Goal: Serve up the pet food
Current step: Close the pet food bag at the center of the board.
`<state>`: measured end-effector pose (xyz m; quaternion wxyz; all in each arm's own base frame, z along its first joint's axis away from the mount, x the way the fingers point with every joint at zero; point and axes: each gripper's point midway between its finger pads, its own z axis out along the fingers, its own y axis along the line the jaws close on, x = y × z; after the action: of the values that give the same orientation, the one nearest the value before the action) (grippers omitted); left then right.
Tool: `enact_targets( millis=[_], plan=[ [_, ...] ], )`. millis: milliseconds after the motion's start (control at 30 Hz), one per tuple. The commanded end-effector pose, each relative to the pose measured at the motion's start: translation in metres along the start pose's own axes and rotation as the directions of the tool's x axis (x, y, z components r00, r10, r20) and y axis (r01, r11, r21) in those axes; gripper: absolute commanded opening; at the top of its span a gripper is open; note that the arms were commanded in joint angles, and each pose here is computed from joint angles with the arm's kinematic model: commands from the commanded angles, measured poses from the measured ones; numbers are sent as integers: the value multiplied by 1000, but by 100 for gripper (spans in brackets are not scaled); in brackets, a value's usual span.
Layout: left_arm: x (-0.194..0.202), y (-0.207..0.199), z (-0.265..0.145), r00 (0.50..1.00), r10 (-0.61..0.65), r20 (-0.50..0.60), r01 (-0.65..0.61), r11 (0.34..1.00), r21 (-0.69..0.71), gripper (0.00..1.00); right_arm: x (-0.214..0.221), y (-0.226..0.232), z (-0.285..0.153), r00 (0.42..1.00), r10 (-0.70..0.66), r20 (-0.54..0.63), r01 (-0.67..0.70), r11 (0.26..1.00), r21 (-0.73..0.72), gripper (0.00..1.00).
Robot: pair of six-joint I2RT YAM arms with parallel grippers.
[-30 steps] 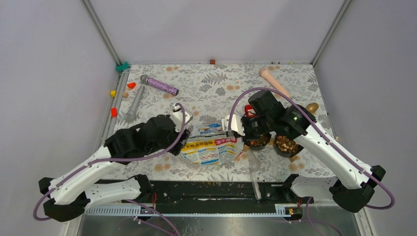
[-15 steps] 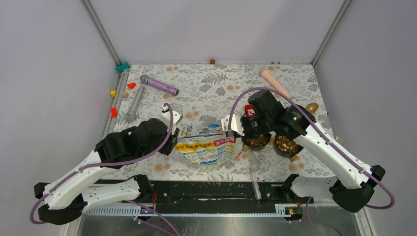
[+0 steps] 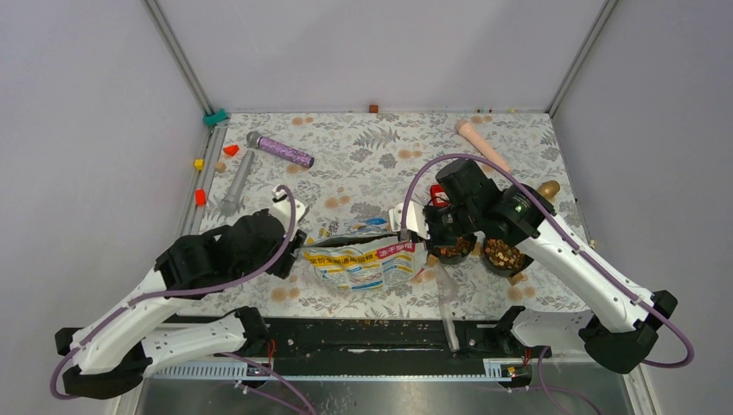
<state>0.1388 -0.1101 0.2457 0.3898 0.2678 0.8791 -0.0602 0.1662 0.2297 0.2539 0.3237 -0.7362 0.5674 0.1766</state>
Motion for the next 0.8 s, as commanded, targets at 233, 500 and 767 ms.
enact_targets(
  millis=[233, 500, 767],
  plan=[
    [-33, -7, 3, 994, 72, 80, -74, 997, 23, 64, -6, -3, -15, 1000, -25, 18, 24, 999, 44, 0],
    [-38, -24, 16, 987, 153, 43, -156, 984, 88, 1, -3, -2, -14, 999, -32, 8, 31, 999, 37, 0],
    [-47, -34, -4, 983, 115, 141, -139, 974, 176, 0, -5, -2, -13, 1000, -27, 12, 27, 999, 33, 0]
  ],
)
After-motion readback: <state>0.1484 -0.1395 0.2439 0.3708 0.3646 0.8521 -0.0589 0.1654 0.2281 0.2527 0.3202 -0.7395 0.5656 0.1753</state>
